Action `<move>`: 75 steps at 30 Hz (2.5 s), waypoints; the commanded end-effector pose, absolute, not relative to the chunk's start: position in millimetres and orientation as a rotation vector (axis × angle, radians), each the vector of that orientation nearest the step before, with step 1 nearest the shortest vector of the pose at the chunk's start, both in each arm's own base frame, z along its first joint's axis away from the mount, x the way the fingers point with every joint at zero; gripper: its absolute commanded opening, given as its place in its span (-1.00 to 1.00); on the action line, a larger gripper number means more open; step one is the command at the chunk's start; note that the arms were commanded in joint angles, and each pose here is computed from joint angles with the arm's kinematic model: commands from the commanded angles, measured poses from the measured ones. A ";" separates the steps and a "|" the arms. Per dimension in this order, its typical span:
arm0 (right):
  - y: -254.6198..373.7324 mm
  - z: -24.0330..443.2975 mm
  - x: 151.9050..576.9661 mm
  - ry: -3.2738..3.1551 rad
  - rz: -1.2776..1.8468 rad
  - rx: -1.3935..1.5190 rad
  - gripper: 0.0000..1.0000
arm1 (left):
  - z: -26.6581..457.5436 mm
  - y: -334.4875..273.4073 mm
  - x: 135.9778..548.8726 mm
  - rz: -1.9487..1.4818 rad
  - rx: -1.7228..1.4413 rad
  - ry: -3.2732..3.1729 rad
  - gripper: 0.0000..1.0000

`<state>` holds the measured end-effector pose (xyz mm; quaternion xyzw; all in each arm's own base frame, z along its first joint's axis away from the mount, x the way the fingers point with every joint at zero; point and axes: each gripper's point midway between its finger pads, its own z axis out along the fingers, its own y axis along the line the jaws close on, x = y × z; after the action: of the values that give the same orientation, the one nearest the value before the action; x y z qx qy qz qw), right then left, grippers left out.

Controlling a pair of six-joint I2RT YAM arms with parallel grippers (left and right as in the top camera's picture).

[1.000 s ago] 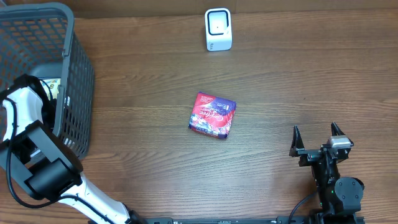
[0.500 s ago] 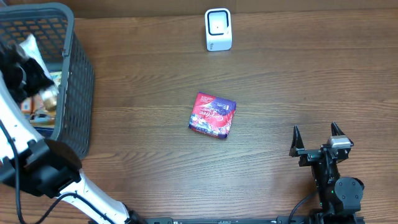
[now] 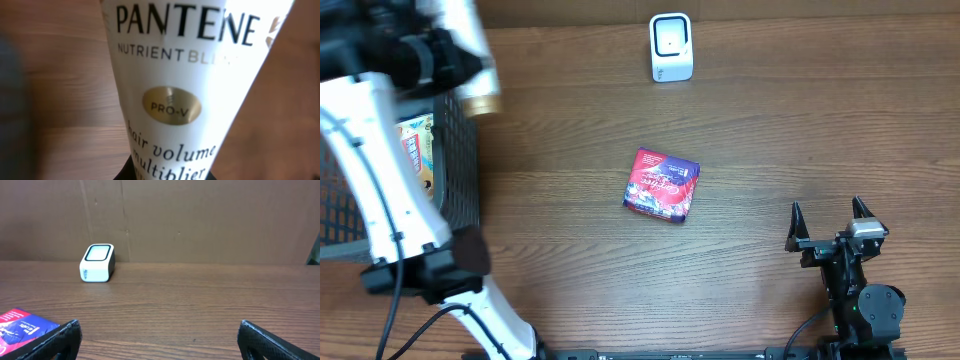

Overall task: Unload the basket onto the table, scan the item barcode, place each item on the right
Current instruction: 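Carry the Pantene tube out and set it right of the box, then reach the left gripper into the basket and grasp the yellow snack bag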

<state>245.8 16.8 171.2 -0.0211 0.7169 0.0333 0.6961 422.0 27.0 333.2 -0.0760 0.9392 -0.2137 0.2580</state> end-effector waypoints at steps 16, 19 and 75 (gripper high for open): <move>14.3 169.7 246.1 1.594 0.063 -0.038 1.00 | 238.2 -270.0 385.9 -0.470 0.447 2.834 -0.91; 14.3 169.6 246.1 1.595 0.063 -0.038 1.00 | 193.2 -305.5 380.1 -0.432 0.476 2.917 -0.92; 14.3 169.7 246.1 1.594 0.063 -0.037 1.00 | 396.6 197.8 310.6 0.339 -0.959 2.279 1.00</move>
<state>245.8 16.9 171.2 -0.0212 0.7169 0.0337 0.6961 331.1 151.7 415.8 -0.3131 0.8751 0.0700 0.3622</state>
